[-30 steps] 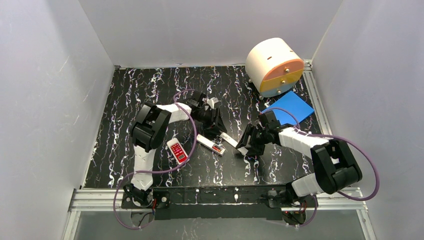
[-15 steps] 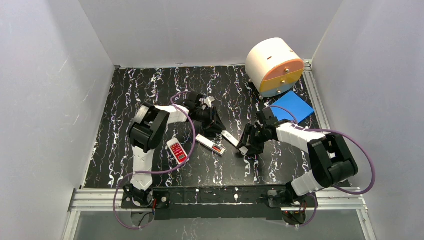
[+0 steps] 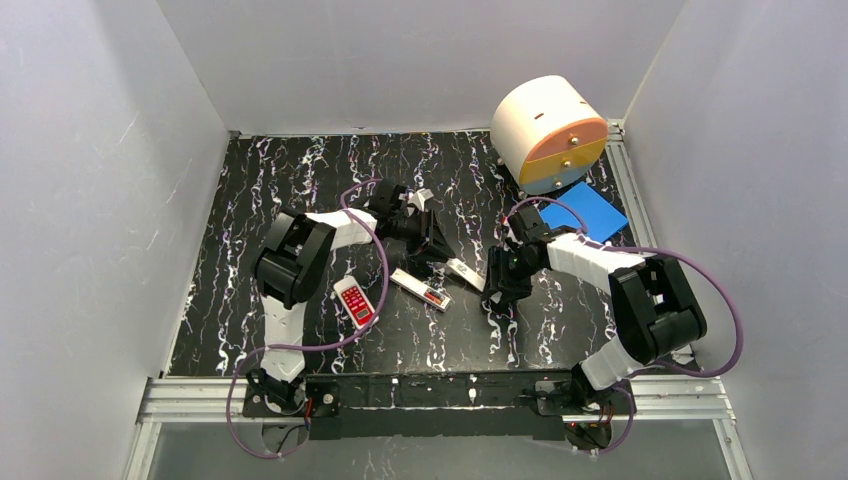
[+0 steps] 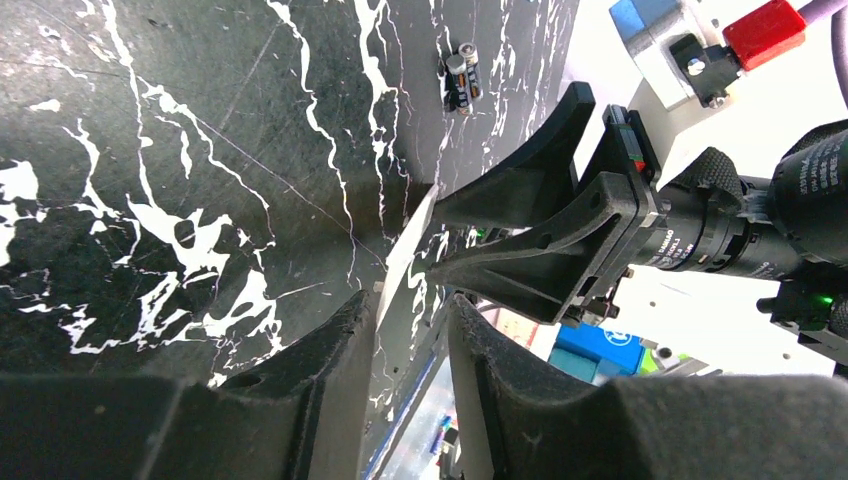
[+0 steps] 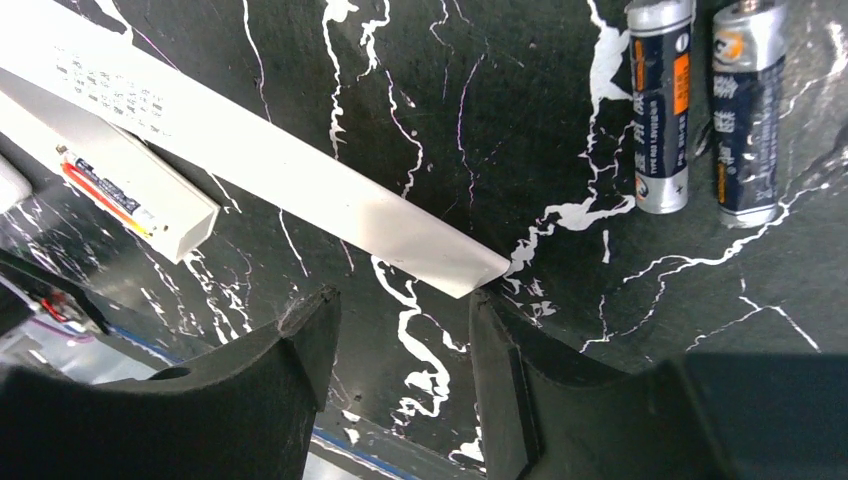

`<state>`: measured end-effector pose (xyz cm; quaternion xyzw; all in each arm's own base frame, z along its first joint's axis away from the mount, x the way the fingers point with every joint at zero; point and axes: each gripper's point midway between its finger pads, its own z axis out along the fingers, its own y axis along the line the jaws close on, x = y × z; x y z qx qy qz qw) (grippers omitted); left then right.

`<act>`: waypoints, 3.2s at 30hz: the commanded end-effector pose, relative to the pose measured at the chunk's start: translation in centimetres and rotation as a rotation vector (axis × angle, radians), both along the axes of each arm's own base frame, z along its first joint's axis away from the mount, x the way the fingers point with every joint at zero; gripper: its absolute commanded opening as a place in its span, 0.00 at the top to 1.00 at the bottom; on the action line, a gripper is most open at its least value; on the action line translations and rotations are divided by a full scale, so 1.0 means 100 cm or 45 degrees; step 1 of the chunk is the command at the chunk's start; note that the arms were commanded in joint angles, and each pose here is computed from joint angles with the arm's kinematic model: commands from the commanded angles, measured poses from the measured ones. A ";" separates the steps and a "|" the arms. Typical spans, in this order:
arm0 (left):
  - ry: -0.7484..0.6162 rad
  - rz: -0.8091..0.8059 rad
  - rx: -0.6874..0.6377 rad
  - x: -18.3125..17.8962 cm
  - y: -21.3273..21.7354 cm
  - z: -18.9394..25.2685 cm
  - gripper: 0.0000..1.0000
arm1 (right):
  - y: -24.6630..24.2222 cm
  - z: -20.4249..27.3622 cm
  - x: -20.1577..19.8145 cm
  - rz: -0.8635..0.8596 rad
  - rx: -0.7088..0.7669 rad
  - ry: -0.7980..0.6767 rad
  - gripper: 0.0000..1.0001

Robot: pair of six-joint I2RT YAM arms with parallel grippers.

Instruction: Load the batteries into the remote control

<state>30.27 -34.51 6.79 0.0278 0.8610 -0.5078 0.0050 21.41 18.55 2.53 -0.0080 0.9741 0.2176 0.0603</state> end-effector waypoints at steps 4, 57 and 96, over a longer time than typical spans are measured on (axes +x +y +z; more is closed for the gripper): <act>0.056 -0.127 -0.112 -0.022 -0.011 0.027 0.71 | -0.025 -0.026 0.014 0.113 -0.192 -0.110 0.42; -0.294 -0.118 -0.523 0.040 0.046 0.233 1.00 | 0.035 0.283 0.084 -0.286 1.479 -0.797 0.86; -0.039 0.280 0.613 0.004 0.180 0.016 0.07 | 0.085 0.089 -0.006 0.493 0.443 -0.364 0.99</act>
